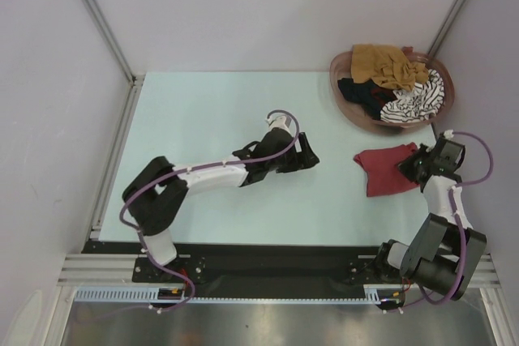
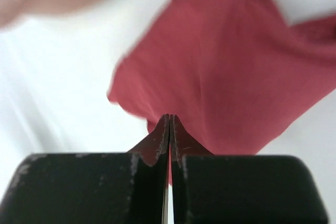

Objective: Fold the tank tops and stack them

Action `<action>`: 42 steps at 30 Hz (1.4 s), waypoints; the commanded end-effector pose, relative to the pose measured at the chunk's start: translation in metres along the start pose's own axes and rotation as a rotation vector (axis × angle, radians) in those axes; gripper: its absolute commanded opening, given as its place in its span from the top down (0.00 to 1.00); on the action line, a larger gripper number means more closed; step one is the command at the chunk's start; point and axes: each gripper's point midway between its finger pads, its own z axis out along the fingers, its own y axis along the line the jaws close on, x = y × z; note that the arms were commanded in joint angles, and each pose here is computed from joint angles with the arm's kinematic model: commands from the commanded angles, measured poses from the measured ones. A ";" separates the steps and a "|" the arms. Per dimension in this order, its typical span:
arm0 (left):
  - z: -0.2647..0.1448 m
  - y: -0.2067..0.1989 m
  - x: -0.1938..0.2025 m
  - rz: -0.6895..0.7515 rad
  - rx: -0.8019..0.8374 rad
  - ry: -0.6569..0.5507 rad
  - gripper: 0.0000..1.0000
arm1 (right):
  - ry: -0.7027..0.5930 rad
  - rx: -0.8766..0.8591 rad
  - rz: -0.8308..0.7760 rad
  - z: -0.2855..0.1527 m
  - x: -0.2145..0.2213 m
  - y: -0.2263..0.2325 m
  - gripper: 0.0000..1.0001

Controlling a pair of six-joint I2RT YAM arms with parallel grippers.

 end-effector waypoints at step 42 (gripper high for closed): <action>-0.160 0.087 -0.046 0.375 -0.218 -0.289 0.00 | -0.364 0.022 0.079 0.027 -0.180 0.119 0.31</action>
